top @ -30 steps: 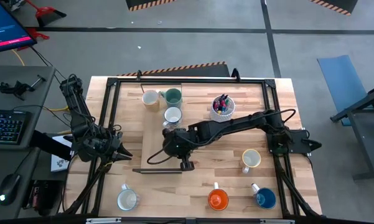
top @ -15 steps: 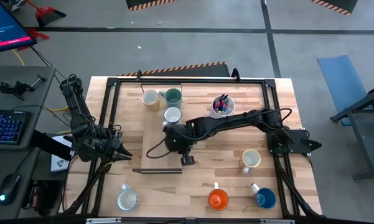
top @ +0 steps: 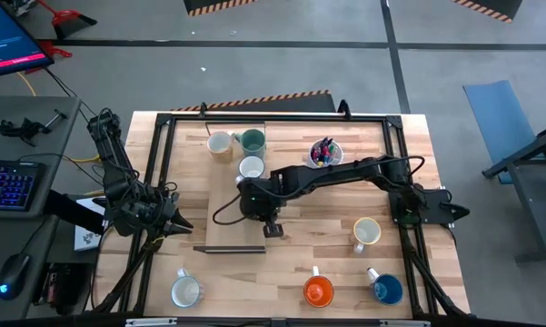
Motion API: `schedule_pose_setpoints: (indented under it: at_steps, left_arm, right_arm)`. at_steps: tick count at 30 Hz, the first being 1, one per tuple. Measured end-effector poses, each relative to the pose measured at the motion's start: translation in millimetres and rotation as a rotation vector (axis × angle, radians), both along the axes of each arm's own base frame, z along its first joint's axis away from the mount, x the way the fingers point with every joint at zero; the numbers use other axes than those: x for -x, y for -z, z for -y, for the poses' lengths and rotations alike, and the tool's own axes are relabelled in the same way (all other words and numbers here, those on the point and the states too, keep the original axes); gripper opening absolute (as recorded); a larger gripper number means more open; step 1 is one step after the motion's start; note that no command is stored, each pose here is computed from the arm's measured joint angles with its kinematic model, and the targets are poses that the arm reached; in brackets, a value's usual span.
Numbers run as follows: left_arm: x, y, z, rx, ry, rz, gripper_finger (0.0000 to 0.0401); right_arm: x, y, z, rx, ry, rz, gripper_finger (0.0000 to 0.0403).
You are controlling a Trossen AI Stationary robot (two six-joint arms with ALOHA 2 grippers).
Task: Place coffee mugs
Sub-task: Put the black mug on the shelf
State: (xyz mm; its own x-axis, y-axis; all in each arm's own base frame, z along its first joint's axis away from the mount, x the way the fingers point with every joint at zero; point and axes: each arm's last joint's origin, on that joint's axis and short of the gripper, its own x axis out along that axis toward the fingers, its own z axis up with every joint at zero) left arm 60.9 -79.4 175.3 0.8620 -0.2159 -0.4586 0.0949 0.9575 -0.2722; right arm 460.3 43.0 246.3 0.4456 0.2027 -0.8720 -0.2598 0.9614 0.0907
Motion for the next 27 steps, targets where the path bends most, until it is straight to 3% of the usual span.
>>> schedule_pose_setpoints:
  at_steps: [27]
  left_arm:
    - [0.0, 0.0, 0.0, 0.001, -0.001, 0.0, 0.006]
  right_arm:
    - [-2.6, -0.8, 1.6, 0.046, 0.002, 0.031, 0.0071]
